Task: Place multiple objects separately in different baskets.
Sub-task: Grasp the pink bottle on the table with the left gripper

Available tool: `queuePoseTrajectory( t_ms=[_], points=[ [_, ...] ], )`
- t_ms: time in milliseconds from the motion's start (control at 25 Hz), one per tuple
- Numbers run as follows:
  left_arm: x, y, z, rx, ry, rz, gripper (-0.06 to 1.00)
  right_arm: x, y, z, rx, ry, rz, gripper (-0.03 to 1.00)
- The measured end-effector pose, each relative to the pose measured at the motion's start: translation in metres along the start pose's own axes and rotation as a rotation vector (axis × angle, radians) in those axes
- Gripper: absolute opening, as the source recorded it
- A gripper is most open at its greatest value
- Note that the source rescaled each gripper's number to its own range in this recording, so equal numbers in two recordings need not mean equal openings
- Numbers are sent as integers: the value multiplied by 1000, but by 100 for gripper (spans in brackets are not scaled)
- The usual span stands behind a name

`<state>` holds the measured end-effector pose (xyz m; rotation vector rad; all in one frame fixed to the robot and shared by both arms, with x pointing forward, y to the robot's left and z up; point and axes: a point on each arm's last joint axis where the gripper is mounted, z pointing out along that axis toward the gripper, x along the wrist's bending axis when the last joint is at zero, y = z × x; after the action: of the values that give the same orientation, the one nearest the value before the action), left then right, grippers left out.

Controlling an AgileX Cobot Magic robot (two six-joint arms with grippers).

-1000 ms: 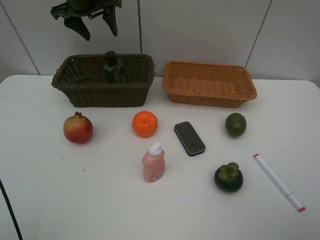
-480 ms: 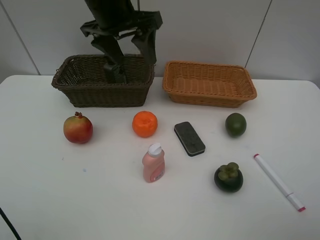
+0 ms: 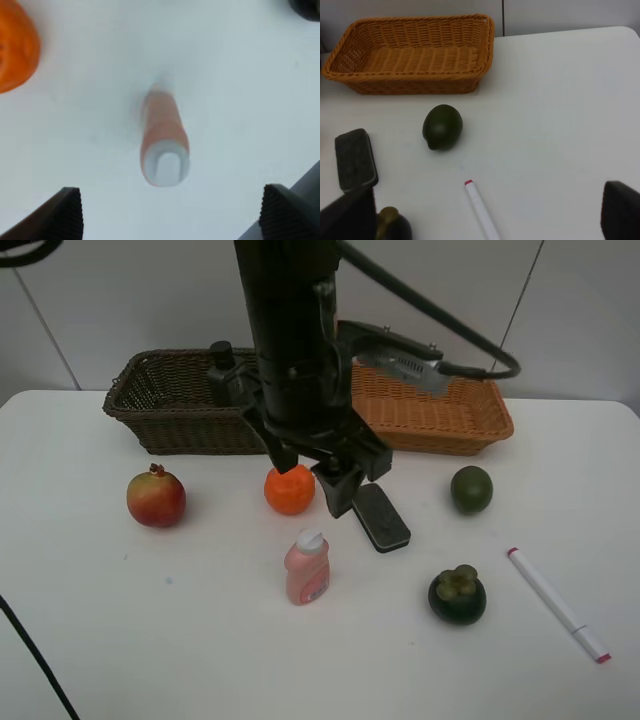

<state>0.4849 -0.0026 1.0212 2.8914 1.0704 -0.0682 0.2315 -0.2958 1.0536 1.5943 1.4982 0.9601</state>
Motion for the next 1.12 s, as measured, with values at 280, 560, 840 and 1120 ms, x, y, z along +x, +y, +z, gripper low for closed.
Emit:
queuePoseTrajectory(
  t_ms=[280,560,840,1120],
  points=[
    [-8,-3,5,19,47,23,81,0,0,0,0,0,0,99],
    [-6,-20,40,94,43,13,81,0,0,0,0,0,0,99],
    [-6,-16,51,11,28,7,81,0,0,0,0,0,0,99],
    [-11,-14,72,63,28,19,81,0,0,0,0,0,0,99]
  ],
)
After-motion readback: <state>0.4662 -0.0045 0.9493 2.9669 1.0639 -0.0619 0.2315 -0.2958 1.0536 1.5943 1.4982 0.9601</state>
